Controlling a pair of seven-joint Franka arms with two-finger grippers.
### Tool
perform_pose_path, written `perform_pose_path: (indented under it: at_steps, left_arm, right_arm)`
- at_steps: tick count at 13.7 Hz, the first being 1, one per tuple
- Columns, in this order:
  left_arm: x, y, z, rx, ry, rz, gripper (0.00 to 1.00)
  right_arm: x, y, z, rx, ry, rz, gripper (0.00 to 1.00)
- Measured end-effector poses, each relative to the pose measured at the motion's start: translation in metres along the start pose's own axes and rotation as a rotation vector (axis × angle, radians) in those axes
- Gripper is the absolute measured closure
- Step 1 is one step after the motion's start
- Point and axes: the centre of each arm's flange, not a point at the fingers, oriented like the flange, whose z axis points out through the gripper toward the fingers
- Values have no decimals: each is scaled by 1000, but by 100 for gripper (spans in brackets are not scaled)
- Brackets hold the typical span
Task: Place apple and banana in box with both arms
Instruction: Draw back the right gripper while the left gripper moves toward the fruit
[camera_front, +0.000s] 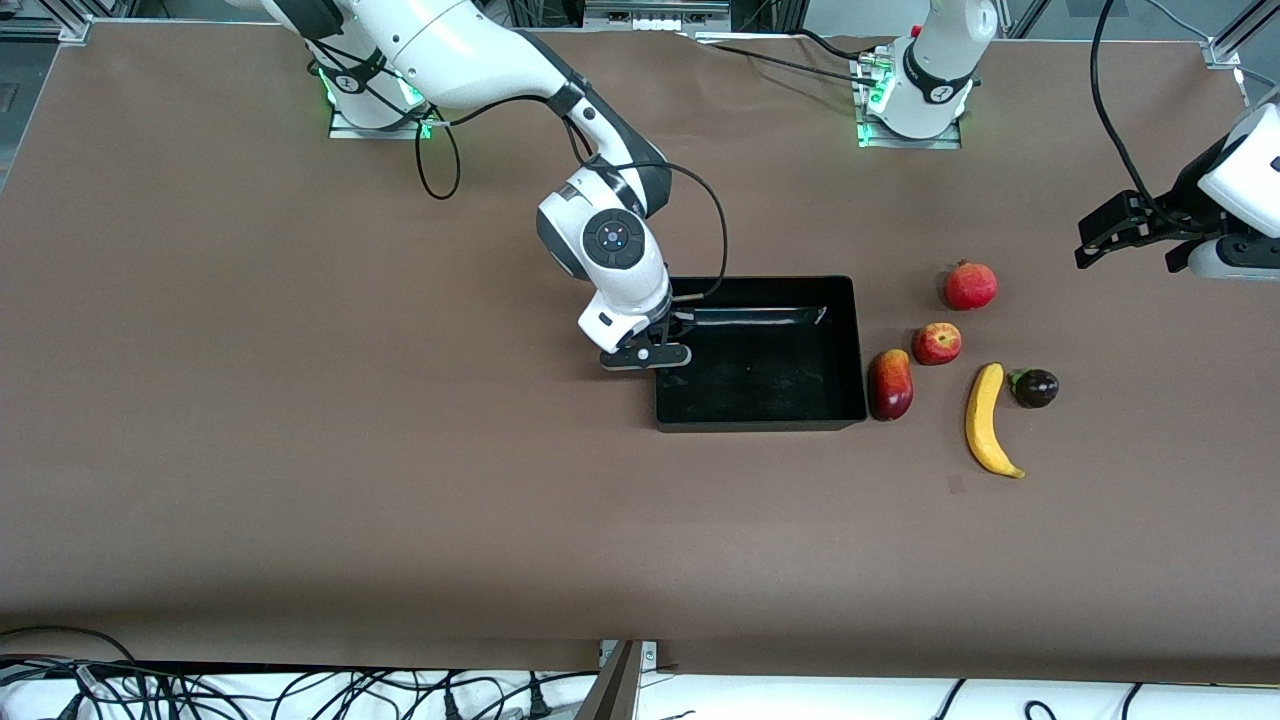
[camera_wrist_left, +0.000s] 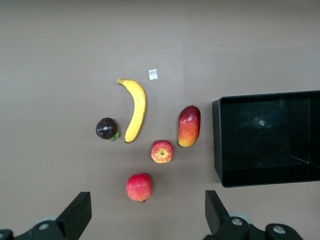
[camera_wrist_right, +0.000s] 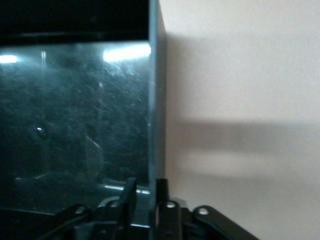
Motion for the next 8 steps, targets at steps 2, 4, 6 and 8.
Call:
perform_pose_path:
  at_steps: [2, 4, 6, 8]
  left_arm:
    - [0, -1, 0, 0, -4, -1, 0]
    - [-1, -1, 1, 0, -10, -3, 0]
    - [-1, -2, 1, 0, -12, -3, 0]
    - [-1, -2, 0, 0, -11, -3, 0]
  right_arm:
    - [8, -5, -29, 22, 31, -4, 50]
    - [16, 3, -72, -7, 12, 8, 29]
    - [33, 31, -129, -28, 0, 37, 8]
    - [55, 74, -182, -46, -5, 56, 0]
